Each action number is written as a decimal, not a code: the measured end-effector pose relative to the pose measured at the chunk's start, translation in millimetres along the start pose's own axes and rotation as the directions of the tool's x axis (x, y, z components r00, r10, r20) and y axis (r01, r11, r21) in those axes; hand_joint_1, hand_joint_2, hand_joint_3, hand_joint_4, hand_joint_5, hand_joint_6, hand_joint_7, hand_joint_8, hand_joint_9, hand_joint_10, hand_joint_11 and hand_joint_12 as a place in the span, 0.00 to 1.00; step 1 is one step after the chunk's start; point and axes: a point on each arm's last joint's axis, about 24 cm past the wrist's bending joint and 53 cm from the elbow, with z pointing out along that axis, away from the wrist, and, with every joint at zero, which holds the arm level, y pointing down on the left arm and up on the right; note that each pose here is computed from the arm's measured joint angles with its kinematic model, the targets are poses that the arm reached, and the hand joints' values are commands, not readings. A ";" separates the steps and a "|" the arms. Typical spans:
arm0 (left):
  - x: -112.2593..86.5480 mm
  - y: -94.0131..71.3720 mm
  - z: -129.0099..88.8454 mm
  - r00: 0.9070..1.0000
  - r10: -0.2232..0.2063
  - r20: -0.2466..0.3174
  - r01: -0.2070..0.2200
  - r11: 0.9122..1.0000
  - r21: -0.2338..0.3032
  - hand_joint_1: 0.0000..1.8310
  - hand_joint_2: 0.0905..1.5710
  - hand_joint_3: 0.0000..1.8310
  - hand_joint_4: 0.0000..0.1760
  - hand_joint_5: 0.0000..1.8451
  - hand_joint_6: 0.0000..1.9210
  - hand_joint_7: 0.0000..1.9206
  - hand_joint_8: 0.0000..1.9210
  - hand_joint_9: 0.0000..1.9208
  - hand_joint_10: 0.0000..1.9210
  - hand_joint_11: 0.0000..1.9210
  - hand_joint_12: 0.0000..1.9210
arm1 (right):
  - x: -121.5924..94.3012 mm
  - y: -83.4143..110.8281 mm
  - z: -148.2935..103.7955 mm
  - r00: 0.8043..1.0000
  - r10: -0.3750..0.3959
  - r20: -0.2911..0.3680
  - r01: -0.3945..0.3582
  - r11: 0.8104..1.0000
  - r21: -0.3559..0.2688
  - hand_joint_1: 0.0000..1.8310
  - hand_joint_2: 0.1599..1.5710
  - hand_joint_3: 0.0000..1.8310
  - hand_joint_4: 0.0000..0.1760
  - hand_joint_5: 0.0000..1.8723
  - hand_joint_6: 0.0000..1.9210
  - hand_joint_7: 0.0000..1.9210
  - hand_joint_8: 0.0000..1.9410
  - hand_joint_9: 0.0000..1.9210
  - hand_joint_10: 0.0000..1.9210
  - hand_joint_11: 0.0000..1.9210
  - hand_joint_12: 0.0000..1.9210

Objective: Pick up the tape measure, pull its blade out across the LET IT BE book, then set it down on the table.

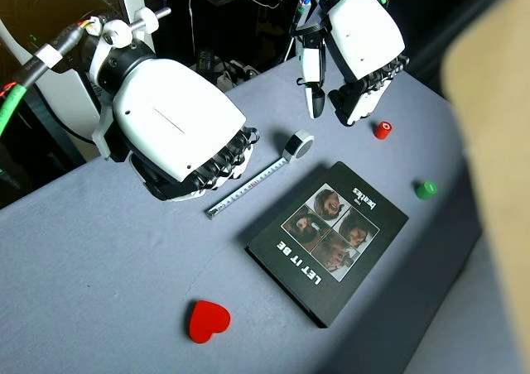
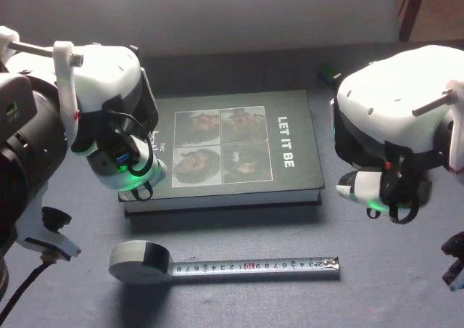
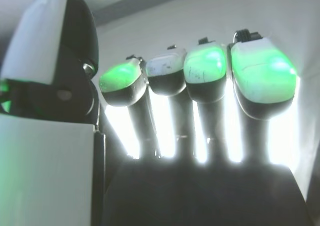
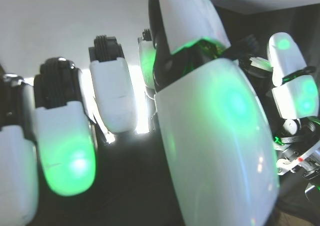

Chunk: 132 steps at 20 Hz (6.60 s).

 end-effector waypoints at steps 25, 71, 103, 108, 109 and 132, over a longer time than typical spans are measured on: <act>-56.4 28.3 46.1 0.993 -0.114 0.011 0.111 0.981 0.158 0.54 0.62 0.00 0.00 0.18 0.00 0.15 0.00 0.13 0.00 0.01 0.42 | 2.4 0.9 -5.9 0.998 -0.057 0.018 0.057 0.998 0.000 0.08 0.71 0.00 0.07 0.14 0.00 0.17 0.00 0.14 0.00 0.00 0.42; 113.6 90.7 10.2 0.810 -0.307 -0.500 0.536 0.735 0.416 0.59 0.62 0.00 0.00 0.21 0.00 0.19 0.00 0.17 0.00 0.02 0.42 | 14.1 9.7 -8.7 0.996 -0.088 -0.011 0.088 0.996 -0.035 0.10 0.71 0.00 0.08 0.14 0.00 0.16 0.00 0.15 0.00 0.00 0.44; 122.4 104.4 22.7 0.844 -0.259 -0.470 0.480 0.756 0.445 0.76 0.67 0.00 0.00 0.59 0.27 0.52 0.48 0.51 0.65 0.49 0.55 | 15.5 12.1 -9.7 0.995 -0.097 -0.014 0.096 0.994 -0.043 0.11 0.70 0.00 0.07 0.15 0.00 0.18 0.00 0.16 0.00 0.00 0.46; 123.2 88.6 21.8 0.835 -0.254 -0.489 0.487 0.754 0.440 0.76 0.67 0.00 0.00 0.60 0.29 0.54 0.44 0.51 0.64 0.49 0.55 | 16.7 14.2 -10.7 0.995 -0.098 -0.017 0.097 0.994 -0.051 0.11 0.70 0.00 0.07 0.16 0.00 0.18 0.00 0.17 0.00 0.00 0.46; 119.8 81.7 20.0 0.836 -0.243 -0.491 0.483 0.751 0.450 0.76 0.67 0.00 0.00 0.59 0.30 0.54 0.44 0.51 0.63 0.50 0.54 | 16.8 14.5 -10.7 0.995 -0.098 -0.018 0.097 0.994 -0.052 0.11 0.70 0.00 0.07 0.16 0.00 0.18 0.00 0.17 0.00 0.00 0.46; -18.4 44.9 79.2 0.845 -0.399 -0.355 0.517 0.780 0.354 0.76 0.66 0.00 0.00 0.56 0.33 0.57 0.41 0.52 0.62 0.52 0.53 | -30.9 83.7 56.6 0.998 0.011 0.062 -0.007 0.998 -0.062 0.54 0.73 0.00 0.00 0.36 0.02 0.33 0.01 0.30 0.01 0.09 0.51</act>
